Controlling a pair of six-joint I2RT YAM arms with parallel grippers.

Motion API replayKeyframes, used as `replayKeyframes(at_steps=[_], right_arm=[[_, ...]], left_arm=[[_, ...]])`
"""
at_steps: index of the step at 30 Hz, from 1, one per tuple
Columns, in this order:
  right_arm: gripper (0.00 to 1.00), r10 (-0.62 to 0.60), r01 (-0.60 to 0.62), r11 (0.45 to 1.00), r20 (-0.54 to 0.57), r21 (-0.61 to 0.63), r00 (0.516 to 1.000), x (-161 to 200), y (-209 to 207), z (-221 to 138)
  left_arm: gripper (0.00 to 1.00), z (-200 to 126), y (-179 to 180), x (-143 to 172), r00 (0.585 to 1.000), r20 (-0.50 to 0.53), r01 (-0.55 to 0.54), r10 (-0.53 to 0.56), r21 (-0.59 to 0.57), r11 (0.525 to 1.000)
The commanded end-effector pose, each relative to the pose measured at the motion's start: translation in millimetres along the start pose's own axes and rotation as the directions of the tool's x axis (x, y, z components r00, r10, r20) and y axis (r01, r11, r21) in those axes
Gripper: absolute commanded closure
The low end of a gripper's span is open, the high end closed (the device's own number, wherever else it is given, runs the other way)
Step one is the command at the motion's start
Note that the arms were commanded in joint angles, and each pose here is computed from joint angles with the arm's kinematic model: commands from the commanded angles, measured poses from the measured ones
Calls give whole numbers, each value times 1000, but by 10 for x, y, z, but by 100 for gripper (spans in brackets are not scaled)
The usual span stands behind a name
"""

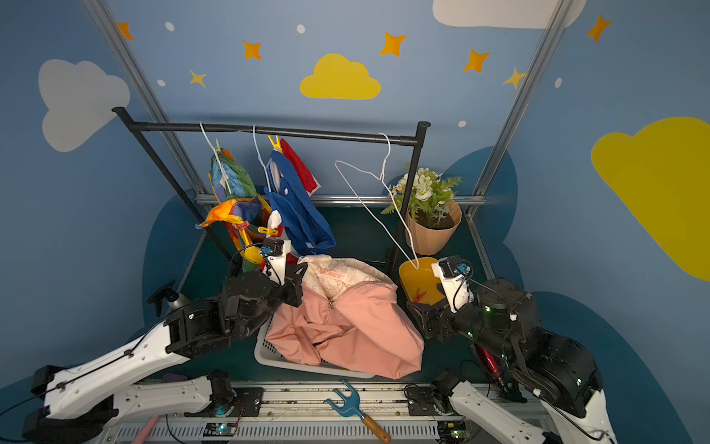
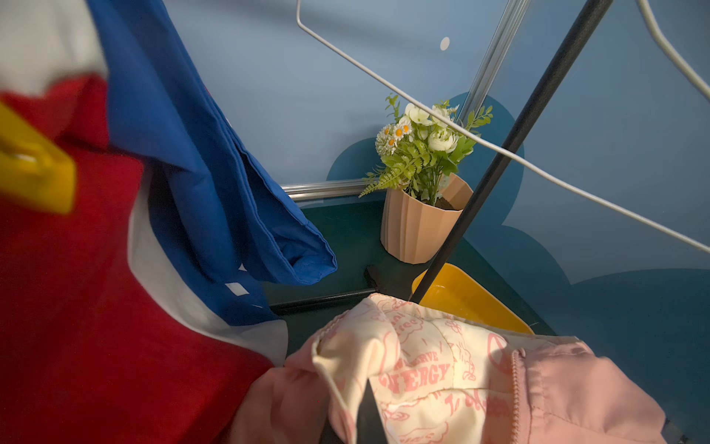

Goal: Remove the clothespins securing jackets to the hanger
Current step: Place the jacket in the basket.

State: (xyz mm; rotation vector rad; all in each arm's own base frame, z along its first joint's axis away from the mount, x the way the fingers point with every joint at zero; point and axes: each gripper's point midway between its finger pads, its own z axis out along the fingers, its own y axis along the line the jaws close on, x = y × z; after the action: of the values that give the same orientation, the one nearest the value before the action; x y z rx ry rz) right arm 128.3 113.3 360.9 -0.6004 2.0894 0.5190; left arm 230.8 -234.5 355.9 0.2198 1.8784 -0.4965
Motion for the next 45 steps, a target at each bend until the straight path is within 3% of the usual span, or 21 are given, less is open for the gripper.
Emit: replayKeyframes(at_steps=[1, 7, 11, 17, 20, 21, 26, 31, 37, 45], right_arm=[[13, 63, -70, 995, -99, -74, 993, 300, 116, 122], [13, 72, -90, 989, -147, -116, 986, 490, 180, 521], [18, 92, -133, 962, -174, -239, 980, 524, 403, 859], [58, 74, -122, 942, -161, -312, 984, 474, 614, 1107], [96, 41, -100, 921, -160, -377, 986, 394, 860, 1179], [100, 19, -76, 917, -146, -392, 989, 347, 961, 1202], [100, -59, 74, 887, 47, -455, 997, -232, 1509, 1174], [100, -28, 134, 874, 227, -468, 973, -733, 1833, 1216], [100, -26, 80, 940, 163, -332, 986, -385, 1690, 1892], [100, 21, 19, 968, 160, -249, 987, -48, 1446, 2268]], left_arm=[[96, -79, 6, -201, 999, 49, 20, -21, 5, 1000], [96, -67, -53, -183, 999, 37, 18, -19, 32, 999], [96, -95, -58, -198, 999, 43, 25, -26, 45, 999], [96, -156, -119, -277, 997, 70, 20, -26, 84, 996], [96, -165, -226, -328, 995, 96, 0, -12, 127, 992], [96, -176, -285, -349, 995, 104, -6, -10, 152, 988], [96, -290, -649, -350, 990, 130, -86, 52, 274, 958], [96, -421, -812, -144, 987, 118, -143, 111, 310, 940], [96, -404, -666, 433, 993, 30, -122, 118, 234, 965], [96, -277, -433, 1017, 997, -81, 25, -14, 132, 991]])
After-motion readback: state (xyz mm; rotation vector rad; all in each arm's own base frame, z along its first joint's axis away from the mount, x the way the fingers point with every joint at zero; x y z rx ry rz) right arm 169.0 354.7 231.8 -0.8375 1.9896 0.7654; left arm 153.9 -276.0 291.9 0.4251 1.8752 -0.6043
